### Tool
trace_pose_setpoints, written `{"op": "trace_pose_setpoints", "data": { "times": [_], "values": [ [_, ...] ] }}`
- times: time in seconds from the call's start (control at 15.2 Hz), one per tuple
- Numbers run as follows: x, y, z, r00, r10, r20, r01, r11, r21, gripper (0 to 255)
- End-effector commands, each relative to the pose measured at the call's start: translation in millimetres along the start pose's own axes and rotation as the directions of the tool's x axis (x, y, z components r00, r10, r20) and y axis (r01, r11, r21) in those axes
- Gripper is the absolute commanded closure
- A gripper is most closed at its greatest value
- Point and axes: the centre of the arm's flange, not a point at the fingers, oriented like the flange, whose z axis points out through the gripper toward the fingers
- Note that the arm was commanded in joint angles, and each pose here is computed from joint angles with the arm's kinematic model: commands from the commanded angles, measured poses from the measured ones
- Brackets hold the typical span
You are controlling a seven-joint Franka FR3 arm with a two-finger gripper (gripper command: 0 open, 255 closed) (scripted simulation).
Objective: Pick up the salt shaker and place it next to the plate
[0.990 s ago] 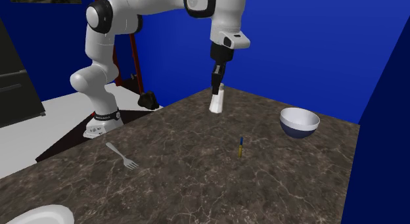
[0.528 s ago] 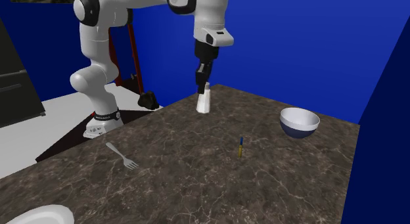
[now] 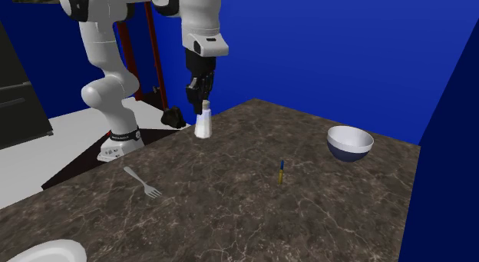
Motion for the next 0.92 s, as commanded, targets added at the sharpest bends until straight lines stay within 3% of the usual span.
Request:
{"op": "trace_pose_setpoints", "data": {
  "times": [0.0,0.86],
  "values": [
    [-23,8,1,1.0,-0.002,0.0,0.002,1.0,0.0,255],
    [-171,95,12,1.0,-0.002,0.0,0.002,1.0,0.0,255]
  ]
}}
